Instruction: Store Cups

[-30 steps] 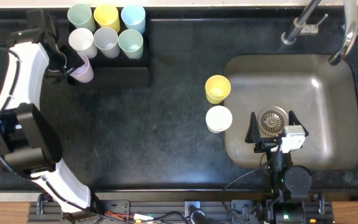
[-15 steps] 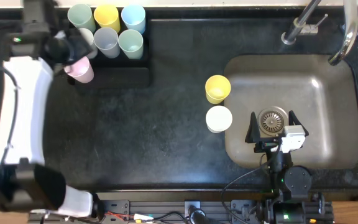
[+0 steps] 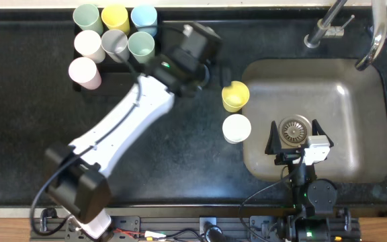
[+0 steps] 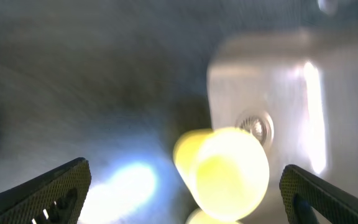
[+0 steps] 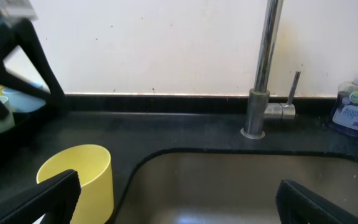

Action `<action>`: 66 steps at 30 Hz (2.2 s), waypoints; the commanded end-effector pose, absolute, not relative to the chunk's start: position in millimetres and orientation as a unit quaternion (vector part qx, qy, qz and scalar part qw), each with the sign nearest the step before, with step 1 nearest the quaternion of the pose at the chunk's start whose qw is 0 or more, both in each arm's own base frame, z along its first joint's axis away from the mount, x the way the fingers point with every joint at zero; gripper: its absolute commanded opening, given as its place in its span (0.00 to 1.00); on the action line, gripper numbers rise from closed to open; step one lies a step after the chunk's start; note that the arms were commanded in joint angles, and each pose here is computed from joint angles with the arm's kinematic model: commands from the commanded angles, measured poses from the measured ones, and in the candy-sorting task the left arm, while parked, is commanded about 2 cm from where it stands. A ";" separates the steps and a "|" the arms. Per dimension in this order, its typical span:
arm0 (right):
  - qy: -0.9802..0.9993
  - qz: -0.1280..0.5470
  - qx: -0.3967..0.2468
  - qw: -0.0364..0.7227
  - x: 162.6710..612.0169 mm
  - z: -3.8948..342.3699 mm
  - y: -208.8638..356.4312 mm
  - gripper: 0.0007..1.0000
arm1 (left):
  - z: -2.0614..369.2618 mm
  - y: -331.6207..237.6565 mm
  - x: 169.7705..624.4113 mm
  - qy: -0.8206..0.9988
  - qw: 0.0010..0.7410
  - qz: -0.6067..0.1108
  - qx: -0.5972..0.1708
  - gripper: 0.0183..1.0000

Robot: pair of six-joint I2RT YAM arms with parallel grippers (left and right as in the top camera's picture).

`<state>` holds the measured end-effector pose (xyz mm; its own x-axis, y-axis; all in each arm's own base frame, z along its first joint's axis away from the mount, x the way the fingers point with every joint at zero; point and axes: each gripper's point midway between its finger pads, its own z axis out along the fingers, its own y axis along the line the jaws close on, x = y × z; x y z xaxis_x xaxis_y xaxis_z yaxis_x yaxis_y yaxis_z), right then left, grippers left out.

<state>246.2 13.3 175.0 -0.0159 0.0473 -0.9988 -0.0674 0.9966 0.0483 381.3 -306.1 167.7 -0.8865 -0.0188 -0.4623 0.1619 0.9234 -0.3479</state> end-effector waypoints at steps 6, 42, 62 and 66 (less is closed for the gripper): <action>0.711 0.042 -0.009 0.702 246.4 172.2 14.1 1.00 | 127.7 -339.1 346.3 0.966 0.178 -0.178 0.064 1.00; 0.711 0.042 -0.009 0.702 246.4 172.1 14.1 1.00 | 89.4 -315.3 373.6 0.975 0.145 -0.167 -0.010 1.00; 0.711 0.042 -0.009 0.702 246.4 172.2 14.1 1.00 | 94.1 -318.8 382.0 0.973 0.155 -0.170 -0.013 0.53; 0.711 0.042 -0.009 0.702 246.4 172.2 14.1 1.00 | 102.7 -318.7 382.7 0.971 0.163 -0.174 -0.013 0.39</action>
<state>246.2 13.3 175.0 -0.0159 0.0473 -0.9988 -0.0674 0.9966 0.0483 374.0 -314.6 76.8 -0.9636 -0.0608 -0.2604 0.0251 0.9489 -0.3145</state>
